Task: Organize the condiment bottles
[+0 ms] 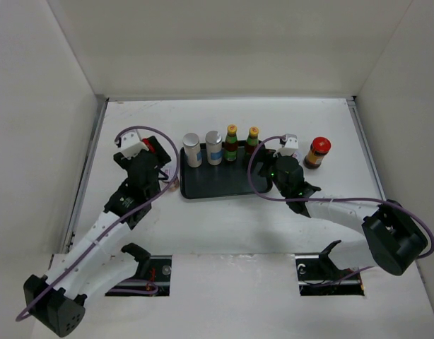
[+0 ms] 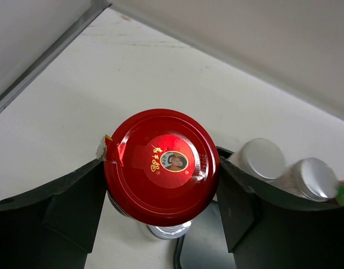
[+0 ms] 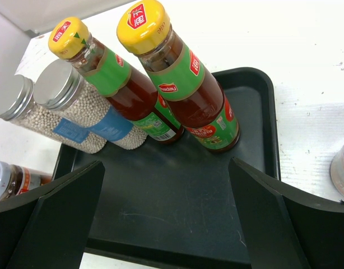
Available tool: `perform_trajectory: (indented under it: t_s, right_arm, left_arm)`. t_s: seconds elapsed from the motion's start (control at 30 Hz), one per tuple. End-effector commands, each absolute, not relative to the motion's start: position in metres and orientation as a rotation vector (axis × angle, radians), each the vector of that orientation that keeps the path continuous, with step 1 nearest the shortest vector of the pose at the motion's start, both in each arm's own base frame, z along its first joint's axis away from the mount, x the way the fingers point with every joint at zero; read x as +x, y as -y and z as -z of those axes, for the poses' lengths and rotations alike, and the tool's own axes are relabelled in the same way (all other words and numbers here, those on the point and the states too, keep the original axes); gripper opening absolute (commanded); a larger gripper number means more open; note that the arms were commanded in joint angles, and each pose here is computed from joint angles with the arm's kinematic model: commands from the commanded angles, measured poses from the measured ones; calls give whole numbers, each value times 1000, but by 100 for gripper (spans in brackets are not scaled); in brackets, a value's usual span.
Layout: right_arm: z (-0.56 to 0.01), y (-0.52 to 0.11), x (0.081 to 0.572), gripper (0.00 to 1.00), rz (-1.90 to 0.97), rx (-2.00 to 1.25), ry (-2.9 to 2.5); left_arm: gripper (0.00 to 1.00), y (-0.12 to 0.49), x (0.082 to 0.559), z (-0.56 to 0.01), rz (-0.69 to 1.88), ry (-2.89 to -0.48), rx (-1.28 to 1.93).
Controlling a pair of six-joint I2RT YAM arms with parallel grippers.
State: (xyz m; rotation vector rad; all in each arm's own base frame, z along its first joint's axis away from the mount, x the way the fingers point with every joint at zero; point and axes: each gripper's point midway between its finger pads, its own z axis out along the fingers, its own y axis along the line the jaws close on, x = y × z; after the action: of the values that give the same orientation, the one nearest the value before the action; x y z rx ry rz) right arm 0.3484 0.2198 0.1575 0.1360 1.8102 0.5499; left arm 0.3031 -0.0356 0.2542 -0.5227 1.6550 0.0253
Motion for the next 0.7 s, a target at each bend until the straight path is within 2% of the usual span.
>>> perform_trajectory:
  t_s: [0.0, 0.2, 0.33, 0.67]
  right_arm:
    - [-191, -228, 354, 100, -607, 137, -1723]
    - [-197, -225, 352, 100, -612, 146, -1706]
    - [-201, -222, 349, 100, -618, 157, -1691]
    - [-207, -213, 348, 100, -611, 183, -1667]
  left_arm:
    - [33, 64, 310, -331, 141, -1472, -521]
    - [33, 145, 315, -331, 335, -1519, -394]
    - [33, 189, 319, -306, 427, -1584, -350]
    - [33, 226, 343, -247, 477, -1635, -298]
